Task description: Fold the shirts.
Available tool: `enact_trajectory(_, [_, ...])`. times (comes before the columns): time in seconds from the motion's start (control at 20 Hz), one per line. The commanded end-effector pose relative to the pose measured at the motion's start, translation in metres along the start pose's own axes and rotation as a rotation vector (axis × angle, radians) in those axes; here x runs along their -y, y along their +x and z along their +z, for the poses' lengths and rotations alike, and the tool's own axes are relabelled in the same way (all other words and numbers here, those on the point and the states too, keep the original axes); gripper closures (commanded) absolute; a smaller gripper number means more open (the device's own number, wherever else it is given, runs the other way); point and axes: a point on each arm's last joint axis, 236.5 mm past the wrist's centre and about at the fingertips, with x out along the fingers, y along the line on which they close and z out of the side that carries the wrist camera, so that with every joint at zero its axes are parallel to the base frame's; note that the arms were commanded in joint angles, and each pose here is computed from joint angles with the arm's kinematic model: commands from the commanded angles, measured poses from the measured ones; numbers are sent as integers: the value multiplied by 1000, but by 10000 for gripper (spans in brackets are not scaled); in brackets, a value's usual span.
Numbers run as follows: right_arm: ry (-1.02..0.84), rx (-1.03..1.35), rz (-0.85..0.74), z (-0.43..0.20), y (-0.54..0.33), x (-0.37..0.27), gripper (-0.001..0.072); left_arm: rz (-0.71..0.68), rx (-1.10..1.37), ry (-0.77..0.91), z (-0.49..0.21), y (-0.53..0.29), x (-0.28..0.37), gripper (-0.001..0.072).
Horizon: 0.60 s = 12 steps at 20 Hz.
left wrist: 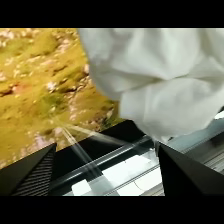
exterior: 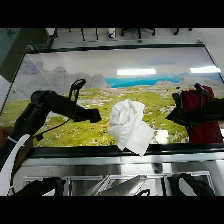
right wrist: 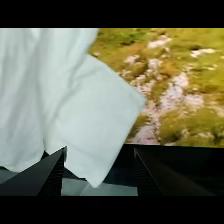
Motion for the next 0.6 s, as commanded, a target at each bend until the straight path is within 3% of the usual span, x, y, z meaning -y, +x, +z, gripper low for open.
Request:
enact_trajectory(0.0, [116,-59,-37,-28,33,44,224,23,74,-138,-30,29,-50,10])
enact_trajectory(0.15, [178,-73,88,-38,72,34,224,-43,190,-282,-36,65,-61,12])
enact_trajectory(0.25, [182,-136,92,-47,92,33,224,-69,200,-325,-36,86,-60,12])
enact_trajectory(0.55, [129,-253,81,-66,148,14,225,-98,148,-196,3,135,-2,12])
